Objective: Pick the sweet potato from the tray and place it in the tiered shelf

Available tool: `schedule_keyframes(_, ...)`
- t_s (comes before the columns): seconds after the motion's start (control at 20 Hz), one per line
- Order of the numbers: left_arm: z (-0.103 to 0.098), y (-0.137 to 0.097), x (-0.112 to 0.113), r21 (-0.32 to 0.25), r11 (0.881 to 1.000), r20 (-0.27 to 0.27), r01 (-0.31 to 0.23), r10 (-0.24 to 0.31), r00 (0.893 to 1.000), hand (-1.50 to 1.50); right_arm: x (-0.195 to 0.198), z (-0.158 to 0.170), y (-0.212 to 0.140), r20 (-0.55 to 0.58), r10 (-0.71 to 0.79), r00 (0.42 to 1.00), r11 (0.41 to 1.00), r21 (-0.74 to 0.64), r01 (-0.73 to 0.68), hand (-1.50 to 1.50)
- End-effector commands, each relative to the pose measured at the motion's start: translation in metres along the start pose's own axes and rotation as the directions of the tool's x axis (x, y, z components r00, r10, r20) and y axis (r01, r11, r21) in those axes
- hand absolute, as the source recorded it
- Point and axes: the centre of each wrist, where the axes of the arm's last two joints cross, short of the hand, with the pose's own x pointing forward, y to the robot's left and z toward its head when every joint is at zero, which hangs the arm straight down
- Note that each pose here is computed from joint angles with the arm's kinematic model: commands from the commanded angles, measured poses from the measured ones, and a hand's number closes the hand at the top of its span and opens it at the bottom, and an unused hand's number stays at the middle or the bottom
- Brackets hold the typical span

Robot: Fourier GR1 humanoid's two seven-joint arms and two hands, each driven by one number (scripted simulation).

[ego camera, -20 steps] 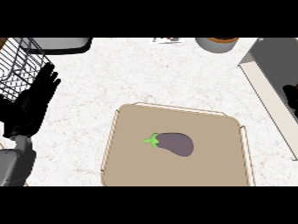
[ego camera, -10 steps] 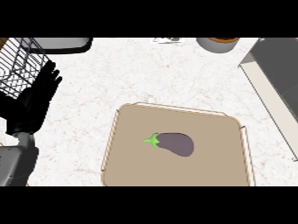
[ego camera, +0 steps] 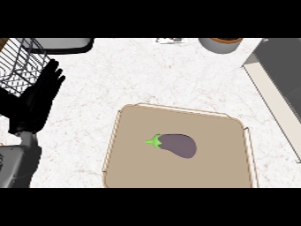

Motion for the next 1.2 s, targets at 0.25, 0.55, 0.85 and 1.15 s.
schedule_keyframes(0.25, 0.009, 0.005, -0.016, -0.005, 1.0, -0.01, 0.009, -0.009, 1.0, 0.0, -0.039, -0.015, -0.002, -0.159, -0.01, 0.987, 0.996, -0.084, -0.003, 1.5)
schedule_keyframes(0.55, 0.01, 0.011, 0.0, 0.0, 1.0, 0.008, 0.019, -0.019, 1.0, 0.0, -0.078, -0.054, 0.002, -0.062, -0.028, 0.998, 0.979, -0.204, 0.015, -1.5)
schedule_keyframes(0.85, 0.015, -0.014, -0.027, 0.005, 1.0, -0.014, 0.006, -0.006, 1.0, 0.0, -0.07, -0.058, -0.028, 0.024, -0.126, 0.992, 0.953, -0.275, 0.128, -1.5)
schedule_keyframes(1.15, 0.002, 0.01, 0.005, 0.0, 1.0, -0.005, 0.005, -0.005, 1.0, 0.0, -0.078, -0.066, -0.068, -0.034, -0.223, 0.974, 0.968, -0.123, 0.217, -1.5)
